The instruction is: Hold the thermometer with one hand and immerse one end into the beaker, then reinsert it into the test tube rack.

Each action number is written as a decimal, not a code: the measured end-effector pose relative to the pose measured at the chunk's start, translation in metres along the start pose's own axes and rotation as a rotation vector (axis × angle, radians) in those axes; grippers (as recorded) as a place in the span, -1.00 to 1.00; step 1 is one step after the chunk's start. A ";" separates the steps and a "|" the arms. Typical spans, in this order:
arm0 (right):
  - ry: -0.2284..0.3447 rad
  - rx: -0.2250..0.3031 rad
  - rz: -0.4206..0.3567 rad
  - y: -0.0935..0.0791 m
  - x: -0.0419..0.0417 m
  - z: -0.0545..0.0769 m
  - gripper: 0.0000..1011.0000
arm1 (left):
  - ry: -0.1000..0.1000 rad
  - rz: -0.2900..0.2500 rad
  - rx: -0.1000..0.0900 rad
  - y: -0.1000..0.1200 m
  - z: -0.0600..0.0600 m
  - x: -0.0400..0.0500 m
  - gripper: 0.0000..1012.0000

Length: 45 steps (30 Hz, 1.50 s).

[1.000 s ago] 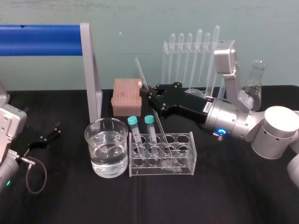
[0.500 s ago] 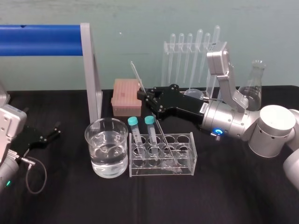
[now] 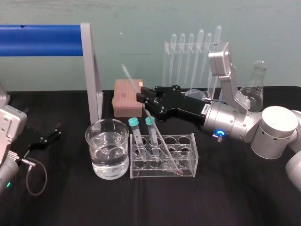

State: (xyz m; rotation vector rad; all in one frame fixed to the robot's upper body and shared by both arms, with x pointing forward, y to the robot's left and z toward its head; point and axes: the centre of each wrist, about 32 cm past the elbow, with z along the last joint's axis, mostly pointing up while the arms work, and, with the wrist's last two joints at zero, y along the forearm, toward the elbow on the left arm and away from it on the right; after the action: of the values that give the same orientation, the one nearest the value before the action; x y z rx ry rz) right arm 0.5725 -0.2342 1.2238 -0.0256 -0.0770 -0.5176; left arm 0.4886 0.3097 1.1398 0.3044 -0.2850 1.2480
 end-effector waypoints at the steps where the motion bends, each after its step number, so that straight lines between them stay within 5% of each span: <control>1: 0.000 0.000 0.000 0.000 0.0000 0.000 -0.56 | 0.000 0.000 0.000 0.000 0.000 0.0000 0.99; 19: 0.011 0.019 -0.015 -0.006 0.0006 0.002 0.56 | 0.000 0.000 0.000 0.000 0.000 0.0000 0.99; 27: 0.026 0.076 -0.228 -0.051 0.0124 0.008 0.98 | 0.000 0.000 0.000 0.000 0.000 0.0000 0.99; 30: 0.019 0.006 -0.421 -0.076 0.0155 -0.003 0.98 | 0.000 0.000 0.000 0.000 0.000 0.0000 0.99; 34: 0.019 -0.122 -0.558 -0.088 0.0134 -0.020 0.98 | 0.000 0.000 0.000 0.000 0.000 0.0000 0.99; 38: 0.030 -0.222 -0.610 -0.090 0.0091 -0.035 0.98 | 0.000 0.000 0.000 0.000 0.000 0.0000 0.99; 45: 0.052 -0.301 -0.621 -0.087 0.0049 -0.051 0.98 | 0.000 0.000 0.000 0.000 0.000 0.0000 0.99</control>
State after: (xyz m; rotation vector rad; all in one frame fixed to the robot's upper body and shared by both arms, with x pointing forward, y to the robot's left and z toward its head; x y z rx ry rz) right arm 0.5371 -0.3145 1.1737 -0.2894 0.0487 -1.1466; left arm 0.4886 0.3097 1.1398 0.3045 -0.2851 1.2480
